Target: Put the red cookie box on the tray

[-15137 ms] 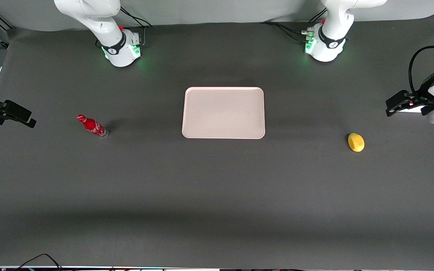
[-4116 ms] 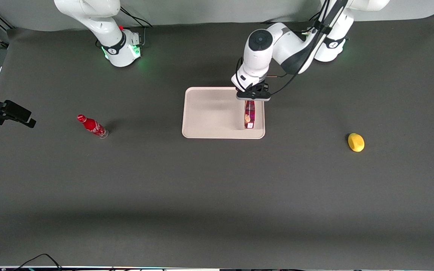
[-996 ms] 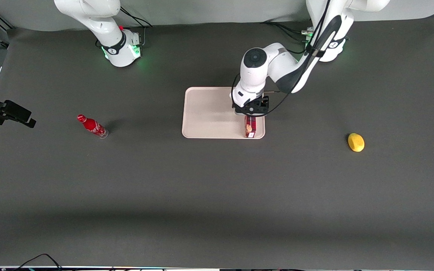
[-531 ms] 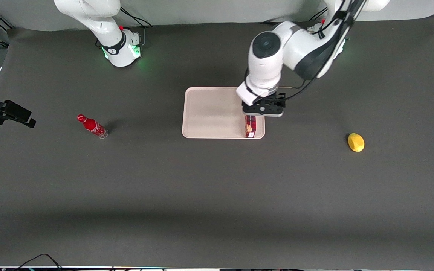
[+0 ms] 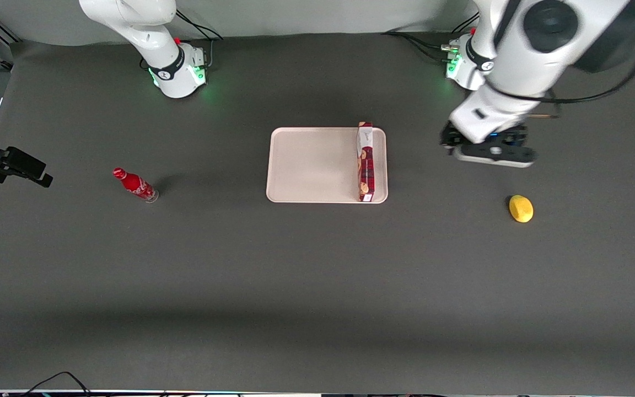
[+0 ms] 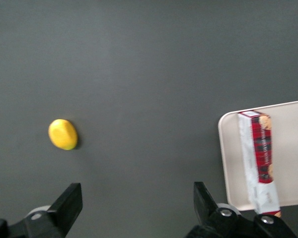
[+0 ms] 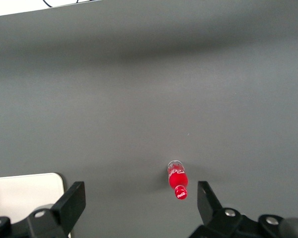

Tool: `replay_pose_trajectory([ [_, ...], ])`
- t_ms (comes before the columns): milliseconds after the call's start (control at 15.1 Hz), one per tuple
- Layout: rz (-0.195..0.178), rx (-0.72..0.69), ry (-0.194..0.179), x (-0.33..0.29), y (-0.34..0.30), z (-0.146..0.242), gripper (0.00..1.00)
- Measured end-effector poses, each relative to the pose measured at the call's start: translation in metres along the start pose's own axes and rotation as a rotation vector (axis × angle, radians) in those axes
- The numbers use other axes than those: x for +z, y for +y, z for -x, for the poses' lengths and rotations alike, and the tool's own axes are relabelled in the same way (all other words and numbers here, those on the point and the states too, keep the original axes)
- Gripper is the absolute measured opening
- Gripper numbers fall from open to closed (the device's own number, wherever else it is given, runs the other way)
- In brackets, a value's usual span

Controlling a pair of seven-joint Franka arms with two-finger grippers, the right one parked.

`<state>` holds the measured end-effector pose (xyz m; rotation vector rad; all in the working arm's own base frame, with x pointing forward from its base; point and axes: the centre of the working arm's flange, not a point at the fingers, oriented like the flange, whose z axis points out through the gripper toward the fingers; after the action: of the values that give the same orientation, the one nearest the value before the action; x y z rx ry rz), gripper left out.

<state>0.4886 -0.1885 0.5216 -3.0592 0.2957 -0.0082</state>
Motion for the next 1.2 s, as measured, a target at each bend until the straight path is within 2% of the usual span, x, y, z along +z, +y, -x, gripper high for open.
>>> replay_pose_trajectory([
  [199,0.019,-0.041,-0.013,-0.03,-0.082,-0.001,1.0],
  [398,0.025,-0.135,0.022,-0.046,-0.143,-0.007,1.0],
  [531,0.016,-0.146,0.036,-0.047,-0.171,-0.019,1.0],
  [797,-0.001,-0.116,0.035,-0.03,-0.197,-0.052,1.0],
  [1195,0.0,-0.098,0.041,-0.018,-0.193,-0.084,1.0],
])
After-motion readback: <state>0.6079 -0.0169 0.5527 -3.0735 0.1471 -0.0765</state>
